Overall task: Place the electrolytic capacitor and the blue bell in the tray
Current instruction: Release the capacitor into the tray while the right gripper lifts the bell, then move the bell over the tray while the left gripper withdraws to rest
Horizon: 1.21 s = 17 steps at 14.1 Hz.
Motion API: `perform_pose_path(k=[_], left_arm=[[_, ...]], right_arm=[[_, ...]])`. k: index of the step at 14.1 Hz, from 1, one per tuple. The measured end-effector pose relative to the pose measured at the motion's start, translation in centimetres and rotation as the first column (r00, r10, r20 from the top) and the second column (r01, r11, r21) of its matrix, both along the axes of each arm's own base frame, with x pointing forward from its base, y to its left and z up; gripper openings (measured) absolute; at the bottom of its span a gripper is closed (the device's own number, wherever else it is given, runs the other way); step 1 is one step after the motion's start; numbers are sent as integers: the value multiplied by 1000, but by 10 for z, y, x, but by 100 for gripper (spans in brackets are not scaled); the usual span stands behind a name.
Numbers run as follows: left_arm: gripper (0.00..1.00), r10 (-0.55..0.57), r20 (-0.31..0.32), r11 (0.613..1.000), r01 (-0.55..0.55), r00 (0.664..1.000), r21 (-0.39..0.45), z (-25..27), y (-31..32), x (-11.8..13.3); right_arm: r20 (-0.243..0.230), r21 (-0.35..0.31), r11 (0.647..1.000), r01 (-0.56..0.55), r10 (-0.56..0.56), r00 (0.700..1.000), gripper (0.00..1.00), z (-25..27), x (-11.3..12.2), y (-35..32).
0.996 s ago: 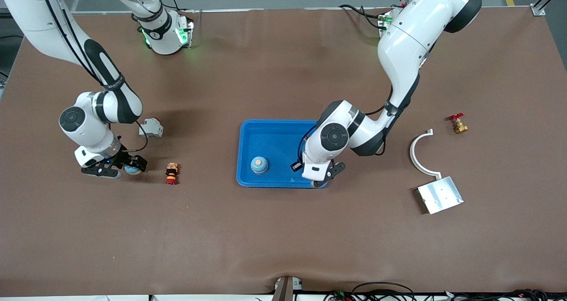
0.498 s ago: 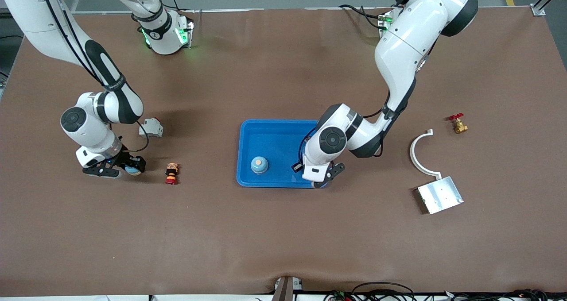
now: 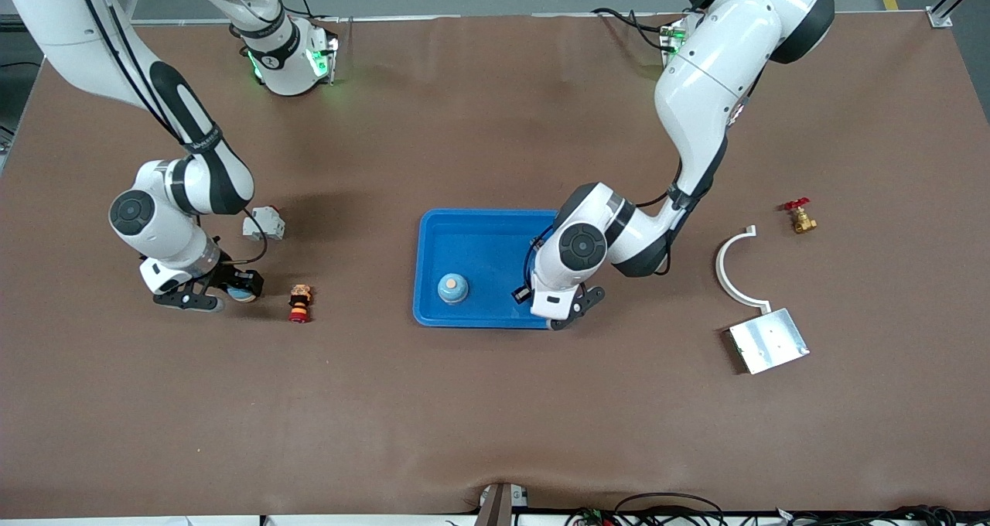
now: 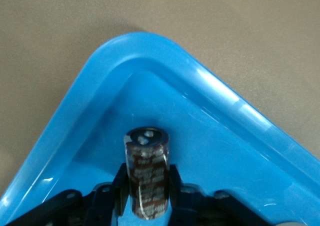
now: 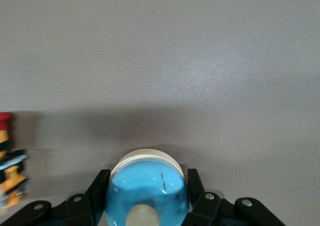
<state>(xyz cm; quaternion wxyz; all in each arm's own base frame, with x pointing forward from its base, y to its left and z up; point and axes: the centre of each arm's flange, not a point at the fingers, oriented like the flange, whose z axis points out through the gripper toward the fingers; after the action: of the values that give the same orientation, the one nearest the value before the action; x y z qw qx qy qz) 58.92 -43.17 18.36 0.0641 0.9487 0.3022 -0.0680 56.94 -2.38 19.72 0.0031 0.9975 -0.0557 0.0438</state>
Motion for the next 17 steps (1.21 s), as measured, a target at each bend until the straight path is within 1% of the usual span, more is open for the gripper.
perform_pose_path(k=[1,2,3,4,6,7,8,10,12,14,17], left_arm=[[49,0,1,1000,0,1000,0,0,0,0],[60,0,2,1000,0,1000,-1,1,0,0],[67,0,3,1000,0,1000,-2,2,-1,1],[67,1,6,1000,0,1000,-4,3,-1,2],[80,2,14,1000,-2,1000,-9,7,-2,4],[91,4,21,1000,-4,1000,-13,11,-3,6],[99,5,29,1000,-5,1000,-18,16,-3,8],[100,9,50,1000,-7,999,-29,31,-5,13],[100,12,79,999,-9,997,-41,53,-5,18],[100,15,106,999,-10,994,-46,81,-2,22],[100,20,138,999,-17,990,-28,135,10,28]], right_arm=[[1,-1,1000,-2,2,1000,67,11,1,3],[-5,-4,1000,-1,1,1000,67,23,2,6],[-17,-8,1000,0,0,1000,67,34,1,7],[-32,-9,1000,8,-8,999,67,46,0,8],[-61,31,998,62,-60,996,67,74,-1,11],[-77,55,995,81,-76,994,67,90,-2,18],[-88,71,994,87,-81,993,67,105,-3,26],[-100,75,991,107,-99,990,67,131,-6,44],[-101,73,986,147,-139,985,67,147,-11,66],[-104,71,978,194,-186,977,67,153,-15,94],[-113,68,965,253,-244,963,67,151,-20,121]])
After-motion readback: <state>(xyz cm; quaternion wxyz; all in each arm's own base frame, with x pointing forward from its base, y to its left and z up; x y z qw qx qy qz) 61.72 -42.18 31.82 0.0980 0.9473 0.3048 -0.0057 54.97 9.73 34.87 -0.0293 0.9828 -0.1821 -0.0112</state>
